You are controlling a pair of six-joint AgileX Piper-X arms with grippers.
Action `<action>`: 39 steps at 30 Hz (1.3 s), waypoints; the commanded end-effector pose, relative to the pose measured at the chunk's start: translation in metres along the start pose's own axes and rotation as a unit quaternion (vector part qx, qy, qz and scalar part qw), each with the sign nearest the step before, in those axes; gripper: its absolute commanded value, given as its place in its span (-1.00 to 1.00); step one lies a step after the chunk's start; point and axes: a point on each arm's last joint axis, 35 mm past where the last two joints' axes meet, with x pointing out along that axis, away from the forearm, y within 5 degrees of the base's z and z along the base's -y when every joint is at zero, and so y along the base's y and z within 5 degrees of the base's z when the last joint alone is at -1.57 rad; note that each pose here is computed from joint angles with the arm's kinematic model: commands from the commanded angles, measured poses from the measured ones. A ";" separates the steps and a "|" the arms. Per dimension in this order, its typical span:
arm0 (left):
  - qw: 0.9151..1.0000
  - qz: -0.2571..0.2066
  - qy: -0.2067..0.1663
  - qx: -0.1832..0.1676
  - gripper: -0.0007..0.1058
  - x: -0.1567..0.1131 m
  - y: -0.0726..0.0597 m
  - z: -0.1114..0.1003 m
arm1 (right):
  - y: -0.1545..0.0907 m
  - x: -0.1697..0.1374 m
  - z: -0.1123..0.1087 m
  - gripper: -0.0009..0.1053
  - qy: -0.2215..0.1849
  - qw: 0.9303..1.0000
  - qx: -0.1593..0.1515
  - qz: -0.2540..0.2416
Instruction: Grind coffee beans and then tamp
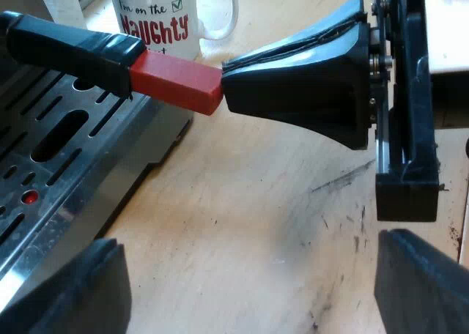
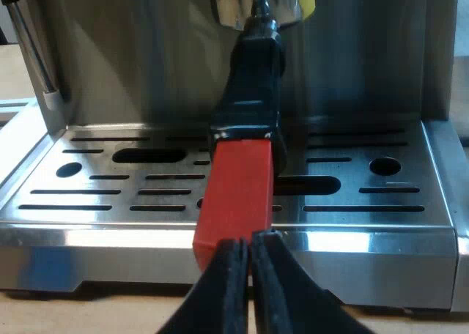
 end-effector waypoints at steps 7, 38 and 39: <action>1.000 -0.004 -0.006 -0.002 0.35 0.000 -0.001 0.002 | -0.002 0.004 0.009 -0.89 -0.018 1.000 -0.012 -0.015; 1.000 -0.004 -0.006 -0.002 0.35 0.000 -0.001 0.002 | -0.007 0.008 0.016 -0.89 -0.032 0.998 -0.003 -0.057; 1.000 -0.004 -0.006 -0.002 0.35 0.000 -0.001 0.002 | -0.007 0.008 0.016 -0.89 -0.032 0.998 -0.003 -0.057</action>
